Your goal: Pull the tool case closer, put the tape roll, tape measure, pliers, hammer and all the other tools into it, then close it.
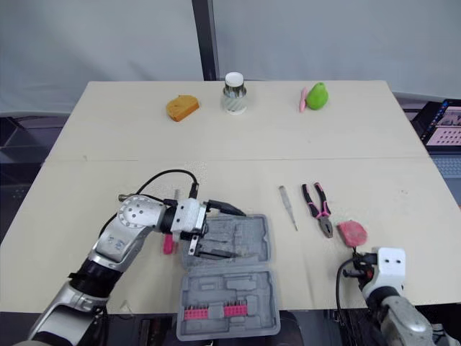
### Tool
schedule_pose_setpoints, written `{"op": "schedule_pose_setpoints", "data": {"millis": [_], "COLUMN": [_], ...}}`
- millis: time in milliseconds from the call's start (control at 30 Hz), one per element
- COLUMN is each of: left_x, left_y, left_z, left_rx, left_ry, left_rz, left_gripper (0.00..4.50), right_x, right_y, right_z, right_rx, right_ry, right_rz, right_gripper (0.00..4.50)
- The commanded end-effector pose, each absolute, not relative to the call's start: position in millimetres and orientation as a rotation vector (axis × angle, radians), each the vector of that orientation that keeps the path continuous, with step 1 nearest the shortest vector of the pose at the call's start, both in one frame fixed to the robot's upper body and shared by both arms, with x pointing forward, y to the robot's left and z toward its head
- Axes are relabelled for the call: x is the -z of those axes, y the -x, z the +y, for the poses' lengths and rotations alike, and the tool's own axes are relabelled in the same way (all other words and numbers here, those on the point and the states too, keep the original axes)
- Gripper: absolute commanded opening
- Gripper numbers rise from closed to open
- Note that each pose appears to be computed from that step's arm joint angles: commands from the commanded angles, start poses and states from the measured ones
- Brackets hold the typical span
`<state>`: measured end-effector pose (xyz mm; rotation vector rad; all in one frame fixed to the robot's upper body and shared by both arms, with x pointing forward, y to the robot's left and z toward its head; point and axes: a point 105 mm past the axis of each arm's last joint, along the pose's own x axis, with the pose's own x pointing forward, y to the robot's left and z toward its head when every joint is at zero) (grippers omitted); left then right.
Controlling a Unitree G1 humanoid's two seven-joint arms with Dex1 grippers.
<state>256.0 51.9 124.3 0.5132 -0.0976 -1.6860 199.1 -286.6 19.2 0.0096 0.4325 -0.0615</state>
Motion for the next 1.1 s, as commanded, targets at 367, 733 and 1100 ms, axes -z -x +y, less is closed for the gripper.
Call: {"op": "schedule_pose_setpoints", "data": {"millis": [367,733,1100], "left_x": [-120,-120,-124], "left_y": [-243,-238,-239], "left_z": [55,54,62], "left_rx": [1.757,1.736,1.593], "left_ry": [-0.538,-0.509,-0.449], "left_rz": [-0.112,-0.112,-0.175], "left_gripper": [4.5,4.5,4.5], "right_x": [-13,-22,-105], "right_y": [-151,-144,-175], "right_z": [-266,-269,-276], "right_rx": [0.063,-0.025,-0.588], "right_ry": [-0.057,-0.067,0.152], "right_rz": [0.514,0.542,0.5], "right_gripper": [0.06,1.33,4.44]}}
